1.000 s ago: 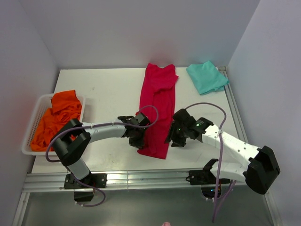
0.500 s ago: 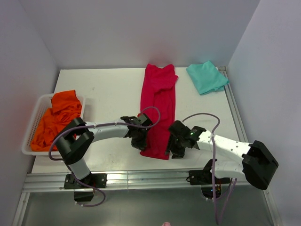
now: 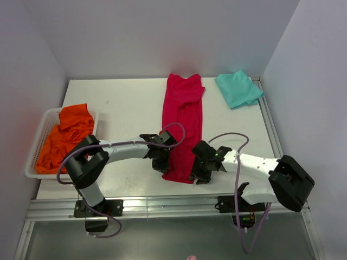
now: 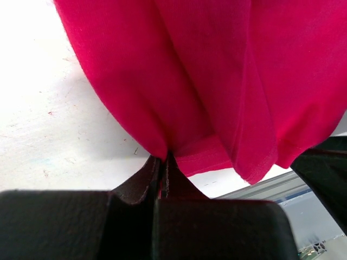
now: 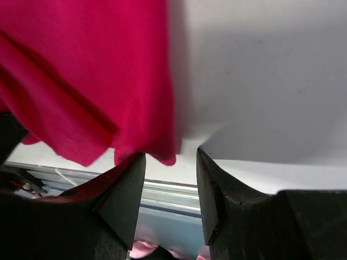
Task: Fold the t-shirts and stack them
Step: Fold the tshirt
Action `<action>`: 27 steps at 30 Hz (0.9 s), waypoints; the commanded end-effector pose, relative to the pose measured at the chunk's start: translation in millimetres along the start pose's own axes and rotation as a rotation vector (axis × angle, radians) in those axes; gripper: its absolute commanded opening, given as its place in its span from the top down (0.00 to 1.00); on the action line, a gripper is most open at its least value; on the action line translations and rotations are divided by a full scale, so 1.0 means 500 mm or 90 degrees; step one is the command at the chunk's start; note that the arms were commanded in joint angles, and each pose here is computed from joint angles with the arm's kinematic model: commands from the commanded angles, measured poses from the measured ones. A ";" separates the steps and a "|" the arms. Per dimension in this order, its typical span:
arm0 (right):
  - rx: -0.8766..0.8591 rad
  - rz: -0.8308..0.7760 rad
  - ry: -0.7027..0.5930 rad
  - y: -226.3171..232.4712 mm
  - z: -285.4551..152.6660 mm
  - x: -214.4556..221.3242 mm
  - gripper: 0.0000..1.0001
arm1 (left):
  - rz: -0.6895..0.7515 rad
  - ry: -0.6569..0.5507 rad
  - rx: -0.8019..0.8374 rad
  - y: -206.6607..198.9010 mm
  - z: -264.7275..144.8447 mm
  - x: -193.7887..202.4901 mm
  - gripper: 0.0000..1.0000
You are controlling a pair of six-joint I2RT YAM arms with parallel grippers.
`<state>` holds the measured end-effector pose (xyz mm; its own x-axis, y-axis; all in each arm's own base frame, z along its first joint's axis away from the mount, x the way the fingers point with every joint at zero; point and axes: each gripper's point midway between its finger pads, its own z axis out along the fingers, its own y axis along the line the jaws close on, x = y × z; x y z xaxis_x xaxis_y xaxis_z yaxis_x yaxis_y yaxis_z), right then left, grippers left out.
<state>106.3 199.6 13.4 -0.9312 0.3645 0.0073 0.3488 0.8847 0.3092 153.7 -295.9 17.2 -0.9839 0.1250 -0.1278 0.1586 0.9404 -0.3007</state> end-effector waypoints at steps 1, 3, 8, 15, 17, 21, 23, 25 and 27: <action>0.022 -0.018 -0.048 -0.004 0.012 -0.028 0.50 | -0.003 0.006 0.023 -0.026 -0.006 0.003 1.00; 0.019 -0.020 -0.060 0.002 -0.003 -0.035 0.50 | -0.002 0.007 0.020 -0.021 -0.007 0.006 1.00; 0.014 -0.018 -0.070 0.003 -0.033 -0.035 0.50 | -0.002 0.003 0.019 -0.017 -0.008 0.010 1.00; -0.029 -0.008 -0.109 0.016 -0.074 -0.047 0.50 | 0.001 0.003 0.020 -0.018 -0.005 0.006 1.00; -0.044 -0.007 -0.115 0.025 -0.079 -0.050 0.50 | 0.001 0.006 0.016 -0.017 -0.001 0.007 1.00; -0.025 -0.018 -0.103 0.032 -0.054 -0.054 0.49 | 0.007 0.006 0.018 -0.021 -0.001 0.005 1.00; -0.023 -0.021 -0.091 0.039 -0.040 -0.052 0.50 | 0.007 0.007 0.016 -0.020 -0.001 0.004 1.00; -0.010 -0.021 -0.080 0.035 -0.023 -0.049 0.50 | 0.011 0.007 0.015 -0.020 -0.002 0.004 1.00; -0.006 -0.023 -0.069 0.034 -0.011 -0.045 0.50 | 0.013 0.007 0.012 -0.017 -0.005 0.006 1.00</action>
<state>121.9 191.9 19.5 -0.9240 0.3724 -0.0863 0.3370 0.9001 0.2759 153.3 -296.4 17.3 -0.9833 0.1278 -0.1292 0.1618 0.9396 -0.3016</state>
